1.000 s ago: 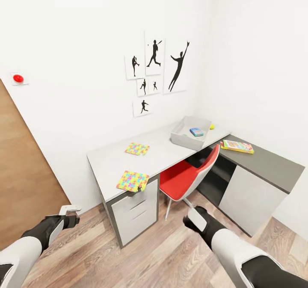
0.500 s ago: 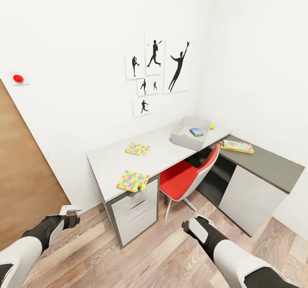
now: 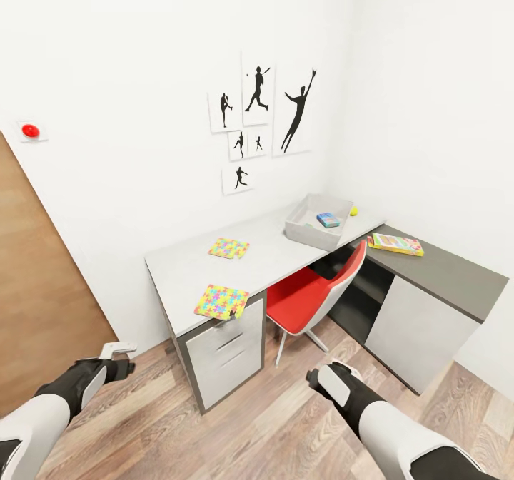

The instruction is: Put all the toys in the child's room - the three board games (two on the bed and one on the table), the two jigsaw puzzles on the table, and the tennis ball on the table - inside the toy box on the table in the child's room.

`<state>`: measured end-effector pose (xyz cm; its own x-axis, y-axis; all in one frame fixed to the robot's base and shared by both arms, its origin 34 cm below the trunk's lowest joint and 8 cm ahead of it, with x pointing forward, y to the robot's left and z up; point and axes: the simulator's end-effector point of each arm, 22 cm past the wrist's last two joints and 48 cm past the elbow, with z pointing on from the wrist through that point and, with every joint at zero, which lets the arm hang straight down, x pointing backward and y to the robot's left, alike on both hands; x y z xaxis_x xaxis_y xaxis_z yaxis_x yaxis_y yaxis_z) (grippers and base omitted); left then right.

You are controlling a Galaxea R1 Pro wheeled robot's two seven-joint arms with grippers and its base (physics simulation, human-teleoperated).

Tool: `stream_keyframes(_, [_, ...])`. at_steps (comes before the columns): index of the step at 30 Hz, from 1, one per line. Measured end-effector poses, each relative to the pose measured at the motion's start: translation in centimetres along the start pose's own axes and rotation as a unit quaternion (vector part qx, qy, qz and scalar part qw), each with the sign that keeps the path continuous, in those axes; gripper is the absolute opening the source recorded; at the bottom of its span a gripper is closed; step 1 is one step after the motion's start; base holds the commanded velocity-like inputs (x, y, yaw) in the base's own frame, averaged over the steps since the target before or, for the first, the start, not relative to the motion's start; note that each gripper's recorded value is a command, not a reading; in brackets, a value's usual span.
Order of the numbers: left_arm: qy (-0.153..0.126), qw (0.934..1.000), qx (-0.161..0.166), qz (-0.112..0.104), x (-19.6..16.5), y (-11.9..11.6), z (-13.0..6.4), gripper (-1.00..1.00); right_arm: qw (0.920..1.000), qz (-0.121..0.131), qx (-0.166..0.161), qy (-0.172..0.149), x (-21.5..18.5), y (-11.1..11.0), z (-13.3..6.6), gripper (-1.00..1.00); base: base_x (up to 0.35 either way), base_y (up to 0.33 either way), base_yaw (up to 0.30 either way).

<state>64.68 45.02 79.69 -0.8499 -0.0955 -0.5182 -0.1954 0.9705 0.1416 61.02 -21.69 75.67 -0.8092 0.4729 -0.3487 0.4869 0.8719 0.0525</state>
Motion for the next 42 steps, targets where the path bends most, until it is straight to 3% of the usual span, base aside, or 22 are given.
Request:
stream_keyframes(3, [0.005,0.9995,0.03,-0.004,0.2,-1.3,0.0,1.0,1.0,0.001,0.001,0.001,0.2,-0.2,0.1,1.0,0.0,0.0,0.0])
stream_keyframes(4, [0.024,0.9965,0.076,-0.024,1.2,-3.0,-0.2,1.0,1.0,0.003,0.008,0.005,0.7,-1.3,0.4,1.0,0.0,0.0,0.0])
stream_keyframes(5, [0.029,0.9948,0.091,-0.037,1.4,-3.5,-0.3,1.0,0.9999,0.004,0.012,0.005,0.6,-1.9,0.6,1.0,0.0,0.0,0.0])
stream_keyframes(12, [0.031,0.9871,0.131,-0.087,1.2,-4.7,-0.7,1.0,0.9999,0.006,0.011,0.002,0.1,-2.8,0.8,1.0,0.0,0.0,0.0])
stream_keyframes(17, [0.034,0.9807,0.161,-0.106,1.2,-5.8,-1.1,1.0,1.0,0.006,-0.003,0.001,0.0,-2.3,0.9,1.0,0.0,0.0,0.0])
stream_keyframes(25, [0.034,0.9598,0.235,-0.15,0.4,-8.5,-2.4,1.0,0.9979,0.007,-0.064,0.005,0.6,0.0,0.9,1.0,0.0,0.0,0.0])
stream_keyframes(29, [0.019,0.9428,0.276,-0.185,-0.8,-9.5,-3.3,1.0,0.993,0.009,-0.117,0.004,0.5,1.0,0.9,1.0,0.0,0.0,0.0])
stream_keyframes(33, [0.001,0.9249,0.311,-0.219,-2.2,-10.2,-4.2,1.0,0.9813,0.012,-0.192,-0.011,-1.1,2.2,0.2,1.0,0.0,0.0,0.0])
stream_keyframes(34, [-0.005,0.9186,0.322,-0.229,-2.6,-10.4,-4.5,1.0,0.9751,0.014,-0.22,-0.02,-1.6,2.7,-0.2,1.0,0.0,0.0,0.0])
stream_keyframes(36, [-0.011,0.9122,0.333,-0.239,-3.1,-10.5,-4.9,1.0,0.9674,0.014,-0.251,-0.034,-2.1,3.2,-0.7,1.0,0.0,0.0,0.0])
stream_keyframes(39, [-0.022,0.9004,0.349,-0.258,-3.8,-10.7,-5.4,1.0,0.9447,0.01,-0.32,-0.07,-3.5,4.6,-2.3,1.0,0.0,0.0,0.0])
stream_keyframes(42, [-0.025,0.8958,0.355,-0.267,-4.1,-10.7,-5.5,1.0,0.9281,0.005,-0.362,-0.086,-4.0,5.7,-3.6,1.0,0.0,0.0,0.0])
